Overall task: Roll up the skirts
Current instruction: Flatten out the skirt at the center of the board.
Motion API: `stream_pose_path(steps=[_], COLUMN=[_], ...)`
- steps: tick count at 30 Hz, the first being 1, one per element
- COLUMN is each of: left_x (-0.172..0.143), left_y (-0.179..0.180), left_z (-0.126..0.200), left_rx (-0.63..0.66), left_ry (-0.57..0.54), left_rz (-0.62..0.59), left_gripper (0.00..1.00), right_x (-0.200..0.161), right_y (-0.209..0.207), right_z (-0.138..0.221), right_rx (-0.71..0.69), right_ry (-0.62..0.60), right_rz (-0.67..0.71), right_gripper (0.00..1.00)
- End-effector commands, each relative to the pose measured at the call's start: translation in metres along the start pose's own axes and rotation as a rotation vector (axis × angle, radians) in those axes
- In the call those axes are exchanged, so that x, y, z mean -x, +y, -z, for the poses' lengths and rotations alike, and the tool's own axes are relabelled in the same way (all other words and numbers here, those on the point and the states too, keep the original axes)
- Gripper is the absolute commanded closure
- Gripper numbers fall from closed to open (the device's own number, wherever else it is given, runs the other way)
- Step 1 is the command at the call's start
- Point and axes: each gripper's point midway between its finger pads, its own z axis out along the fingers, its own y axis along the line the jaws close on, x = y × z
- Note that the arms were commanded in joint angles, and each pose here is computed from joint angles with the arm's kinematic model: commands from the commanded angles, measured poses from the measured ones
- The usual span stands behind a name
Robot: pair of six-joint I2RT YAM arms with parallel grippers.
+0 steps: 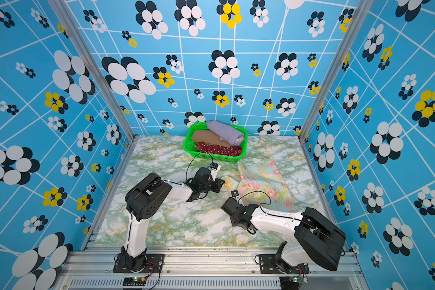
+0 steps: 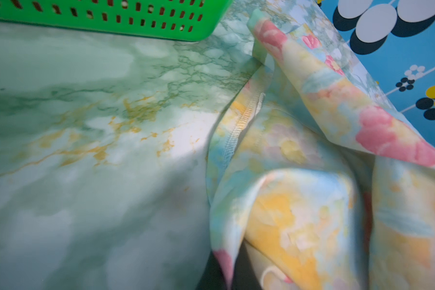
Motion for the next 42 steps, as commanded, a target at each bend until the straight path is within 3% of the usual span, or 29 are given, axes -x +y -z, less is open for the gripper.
stream_pose_path(steps=[1,3,11,20,26,31,32,36,39,42], left_x=[0.038,0.052,0.117,0.156,0.148,0.119,0.115,0.089,0.072,0.074], left_y=[-0.024,-0.029,-0.027,-0.007,0.011,0.02,0.021,0.018,0.021,0.027], left_z=[0.017,0.027,0.091,0.17,0.192,0.18,0.177,0.156,0.152,0.155], left_rx=[-0.038,-0.036,0.0,0.078,0.122,0.105,0.093,0.036,0.032,0.022], left_ry=[-0.069,-0.101,-0.252,-0.389,-0.419,-0.398,-0.396,-0.341,-0.353,-0.372], left_rz=[-0.05,-0.071,-0.111,-0.12,-0.08,-0.045,-0.033,0.001,0.0,0.022], left_gripper=[1.0,1.0,1.0,1.0,1.0,1.0,0.95,0.36,0.21,0.18], right_x=[0.0,0.002,0.036,0.077,0.089,0.107,0.113,0.133,0.138,0.137], right_y=[-0.015,-0.019,-0.051,-0.099,-0.111,-0.082,-0.074,-0.059,-0.055,-0.048], right_z=[0.001,0.005,0.074,0.148,0.157,0.154,0.157,0.17,0.172,0.171], right_rx=[-0.08,-0.087,-0.076,-0.11,-0.129,-0.005,0.034,0.101,0.119,0.151], right_ry=[-0.017,-0.029,-0.212,-0.397,-0.42,-0.429,-0.442,-0.49,-0.491,-0.483], right_rz=[-0.018,-0.032,-0.115,-0.162,-0.167,-0.111,-0.097,-0.052,-0.028,-0.009], right_gripper=[0.84,1.0,1.0,1.0,1.0,1.0,1.0,1.0,1.0,1.0])
